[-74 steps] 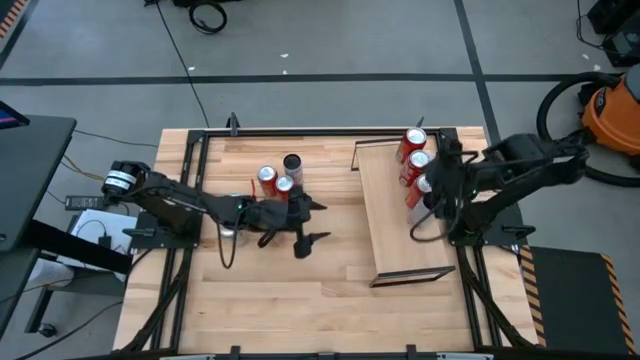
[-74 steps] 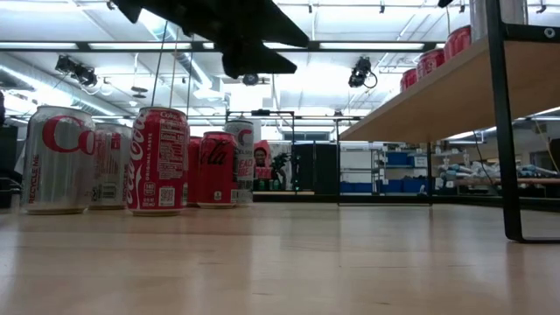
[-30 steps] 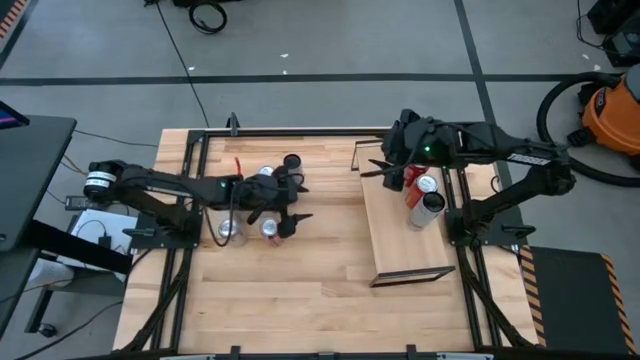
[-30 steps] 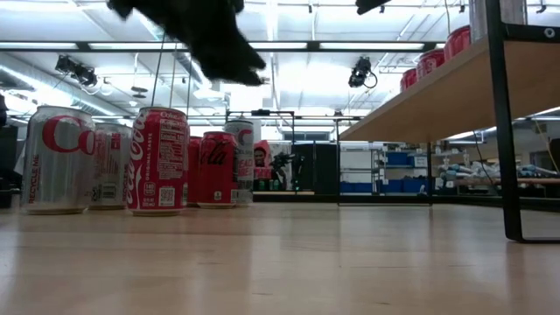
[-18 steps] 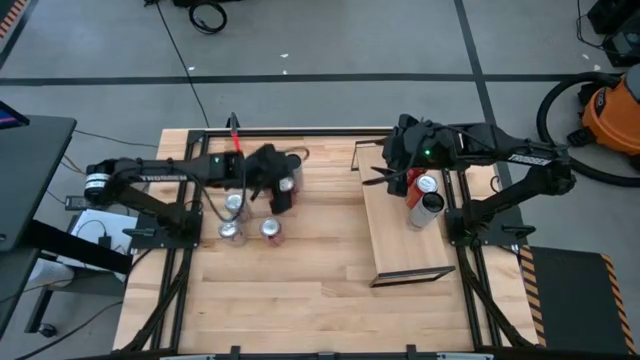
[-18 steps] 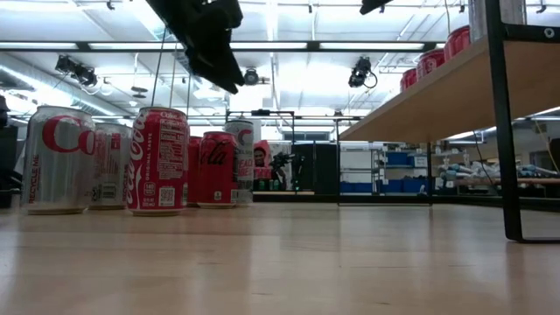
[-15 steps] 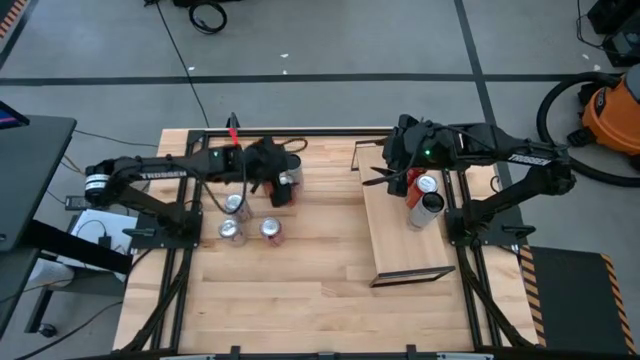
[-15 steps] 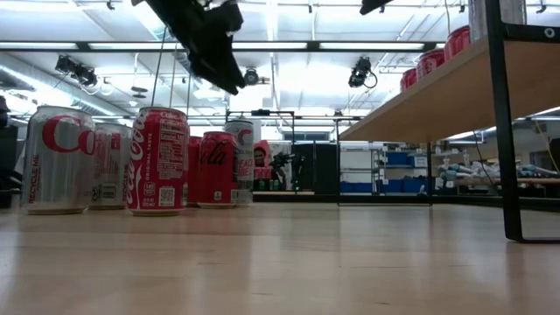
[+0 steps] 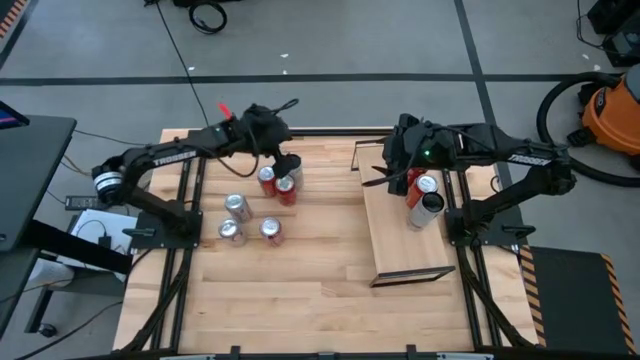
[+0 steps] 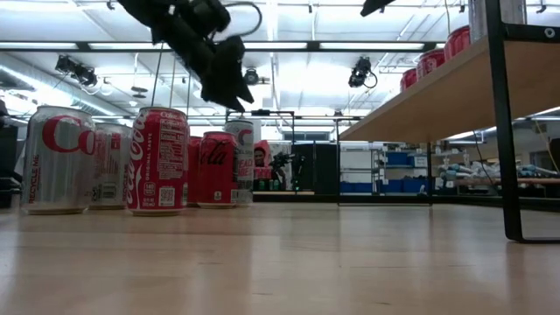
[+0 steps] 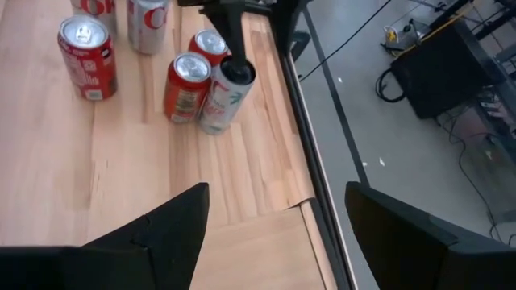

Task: Place canned beverage on shelf
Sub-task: Put the white pink soda can on the shelf aligned with the other white pink soda can

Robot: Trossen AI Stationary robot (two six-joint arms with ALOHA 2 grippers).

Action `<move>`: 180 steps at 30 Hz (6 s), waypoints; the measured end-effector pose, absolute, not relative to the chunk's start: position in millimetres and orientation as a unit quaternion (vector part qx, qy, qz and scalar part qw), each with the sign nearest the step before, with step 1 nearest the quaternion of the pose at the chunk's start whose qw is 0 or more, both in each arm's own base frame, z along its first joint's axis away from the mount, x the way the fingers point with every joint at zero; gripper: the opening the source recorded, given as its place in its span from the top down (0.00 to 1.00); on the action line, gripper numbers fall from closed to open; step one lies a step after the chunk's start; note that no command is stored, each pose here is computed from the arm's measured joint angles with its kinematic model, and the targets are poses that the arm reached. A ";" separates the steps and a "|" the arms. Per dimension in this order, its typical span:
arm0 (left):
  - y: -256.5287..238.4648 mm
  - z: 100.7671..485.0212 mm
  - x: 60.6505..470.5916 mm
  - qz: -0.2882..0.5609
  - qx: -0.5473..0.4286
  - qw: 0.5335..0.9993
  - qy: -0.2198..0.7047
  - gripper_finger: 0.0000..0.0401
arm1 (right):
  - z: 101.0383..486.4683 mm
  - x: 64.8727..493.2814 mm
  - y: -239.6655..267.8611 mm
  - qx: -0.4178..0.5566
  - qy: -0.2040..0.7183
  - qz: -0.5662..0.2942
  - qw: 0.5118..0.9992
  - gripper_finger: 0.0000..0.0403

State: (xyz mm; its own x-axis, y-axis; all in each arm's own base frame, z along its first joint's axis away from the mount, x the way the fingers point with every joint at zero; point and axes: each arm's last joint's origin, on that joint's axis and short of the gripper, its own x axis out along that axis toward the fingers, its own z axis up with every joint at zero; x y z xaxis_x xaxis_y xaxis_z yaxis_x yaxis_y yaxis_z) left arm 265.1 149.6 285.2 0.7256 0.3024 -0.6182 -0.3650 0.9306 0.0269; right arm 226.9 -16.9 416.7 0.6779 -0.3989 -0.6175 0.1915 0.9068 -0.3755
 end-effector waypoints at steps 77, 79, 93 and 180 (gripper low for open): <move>136.8 238.6 267.4 0.156 -0.032 0.918 0.362 0.37 | 402.5 211.0 -14.6 -0.076 0.337 -0.154 0.926 0.26; 134.1 244.8 271.7 0.162 -0.028 0.921 0.355 0.37 | 401.4 211.3 -13.3 -0.073 0.338 -0.151 0.926 0.26; 77.4 316.4 311.4 0.148 -0.085 0.937 0.305 0.36 | 400.9 208.8 -4.9 -0.083 0.341 -0.169 0.921 0.26; -49.4 370.9 473.0 0.114 -0.044 0.958 0.259 0.32 | 444.2 139.1 -4.8 -0.105 0.203 -0.119 0.966 0.26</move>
